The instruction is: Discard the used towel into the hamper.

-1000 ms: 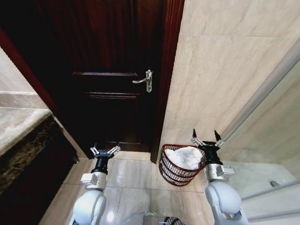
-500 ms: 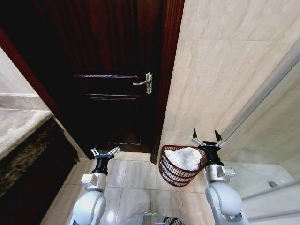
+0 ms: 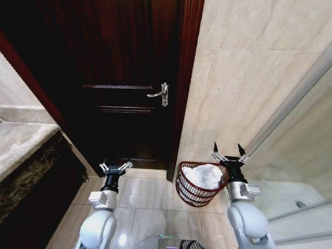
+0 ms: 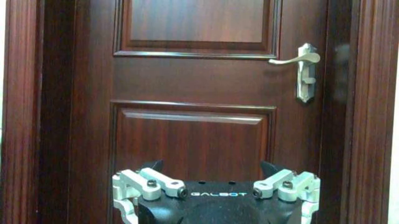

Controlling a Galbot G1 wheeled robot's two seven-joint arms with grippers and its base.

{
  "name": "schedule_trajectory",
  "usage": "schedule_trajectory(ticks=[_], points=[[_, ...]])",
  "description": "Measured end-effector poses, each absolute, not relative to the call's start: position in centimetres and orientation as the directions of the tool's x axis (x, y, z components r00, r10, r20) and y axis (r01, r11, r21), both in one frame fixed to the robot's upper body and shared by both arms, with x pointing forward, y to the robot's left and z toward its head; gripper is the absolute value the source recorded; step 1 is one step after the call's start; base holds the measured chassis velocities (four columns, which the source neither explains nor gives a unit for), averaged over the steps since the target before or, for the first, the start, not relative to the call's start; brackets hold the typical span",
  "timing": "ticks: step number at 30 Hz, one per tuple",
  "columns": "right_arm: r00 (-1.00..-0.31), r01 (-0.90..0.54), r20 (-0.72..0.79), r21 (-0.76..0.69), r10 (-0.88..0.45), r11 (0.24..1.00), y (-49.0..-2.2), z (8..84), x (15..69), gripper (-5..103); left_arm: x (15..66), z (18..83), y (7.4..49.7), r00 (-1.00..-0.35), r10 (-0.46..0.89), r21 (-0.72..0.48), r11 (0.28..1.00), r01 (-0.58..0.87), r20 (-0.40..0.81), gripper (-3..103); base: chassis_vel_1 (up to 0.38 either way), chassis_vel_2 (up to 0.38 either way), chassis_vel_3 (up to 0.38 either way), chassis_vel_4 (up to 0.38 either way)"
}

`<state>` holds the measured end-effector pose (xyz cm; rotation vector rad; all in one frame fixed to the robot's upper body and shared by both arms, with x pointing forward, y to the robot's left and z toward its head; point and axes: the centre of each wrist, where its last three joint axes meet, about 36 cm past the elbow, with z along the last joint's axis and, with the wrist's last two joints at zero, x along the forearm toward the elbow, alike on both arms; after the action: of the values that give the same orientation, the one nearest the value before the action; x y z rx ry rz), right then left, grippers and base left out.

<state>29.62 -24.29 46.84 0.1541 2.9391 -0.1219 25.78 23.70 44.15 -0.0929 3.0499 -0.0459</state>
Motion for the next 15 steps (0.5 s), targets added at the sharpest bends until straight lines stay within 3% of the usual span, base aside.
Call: schedule_trajectory(ticks=[15], points=[[-0.978, 0.102, -0.187, -0.074, 0.087, 0.992, -24.21, 46.51, 29.98, 100, 25.53, 44.67, 23.63, -0.993, -0.064, -0.036, 0.997, -0.061, -0.096, 100, 0.0, 0.0, 0.0, 0.0]])
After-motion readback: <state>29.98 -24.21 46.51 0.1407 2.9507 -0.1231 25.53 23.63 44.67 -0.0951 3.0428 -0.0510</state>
